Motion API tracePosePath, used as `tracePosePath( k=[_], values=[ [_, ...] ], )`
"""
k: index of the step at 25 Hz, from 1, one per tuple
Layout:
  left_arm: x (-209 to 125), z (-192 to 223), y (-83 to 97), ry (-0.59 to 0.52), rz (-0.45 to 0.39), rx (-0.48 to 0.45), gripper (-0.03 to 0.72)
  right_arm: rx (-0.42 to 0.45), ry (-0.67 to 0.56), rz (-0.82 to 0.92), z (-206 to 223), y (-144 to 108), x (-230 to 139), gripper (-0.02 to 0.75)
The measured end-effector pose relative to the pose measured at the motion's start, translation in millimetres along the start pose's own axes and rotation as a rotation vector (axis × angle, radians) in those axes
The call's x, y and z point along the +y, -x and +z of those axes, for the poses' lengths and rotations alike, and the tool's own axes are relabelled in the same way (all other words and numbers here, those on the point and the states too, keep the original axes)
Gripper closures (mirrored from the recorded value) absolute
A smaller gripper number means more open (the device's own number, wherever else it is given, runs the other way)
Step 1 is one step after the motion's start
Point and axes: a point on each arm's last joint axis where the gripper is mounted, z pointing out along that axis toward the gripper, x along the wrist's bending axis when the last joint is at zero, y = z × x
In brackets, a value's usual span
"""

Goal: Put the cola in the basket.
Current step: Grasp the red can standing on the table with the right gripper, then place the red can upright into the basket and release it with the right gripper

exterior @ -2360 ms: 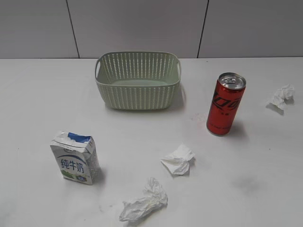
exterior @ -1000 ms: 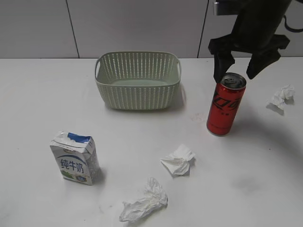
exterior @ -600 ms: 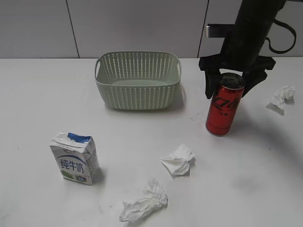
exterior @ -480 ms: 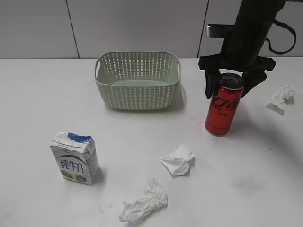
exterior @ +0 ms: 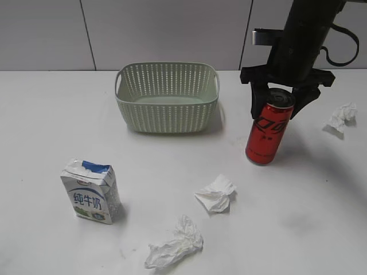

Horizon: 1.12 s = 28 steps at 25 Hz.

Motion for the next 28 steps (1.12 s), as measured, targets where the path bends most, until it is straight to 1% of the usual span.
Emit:
tracePosePath(
  k=[6, 8, 11, 16, 21, 25, 28],
  values=[
    [0.0, 0.0, 0.0, 0.0, 0.0, 0.0, 0.46, -0.003, 0.006, -0.094, -2.0, -0.1, 0.7, 0.212],
    [0.0, 0.0, 0.0, 0.0, 0.0, 0.0, 0.46, -0.002, 0.026, -0.135, -7.7, -1.2, 2.8, 0.215],
    [0.0, 0.0, 0.0, 0.0, 0.0, 0.0, 0.46, 0.012, 0.101, -0.193, -30.7, -6.0, 8.3, 0.215],
    [0.0, 0.0, 0.0, 0.0, 0.0, 0.0, 0.46, 0.039, 0.27, -0.274, -79.3, -16.8, 21.5, 0.215],
    [0.0, 0.0, 0.0, 0.0, 0.0, 0.0, 0.46, 0.058, 0.407, -0.316, -118.8, -24.5, 28.5, 0.216],
    [0.0, 0.0, 0.0, 0.0, 0.0, 0.0, 0.46, 0.062, 0.472, -0.372, -137.8, -30.3, 28.8, 0.216],
    [0.0, 0.0, 0.0, 0.0, 0.0, 0.0, 0.46, 0.064, 0.491, -0.436, -142.5, -43.1, 25.8, 0.217]
  ],
)
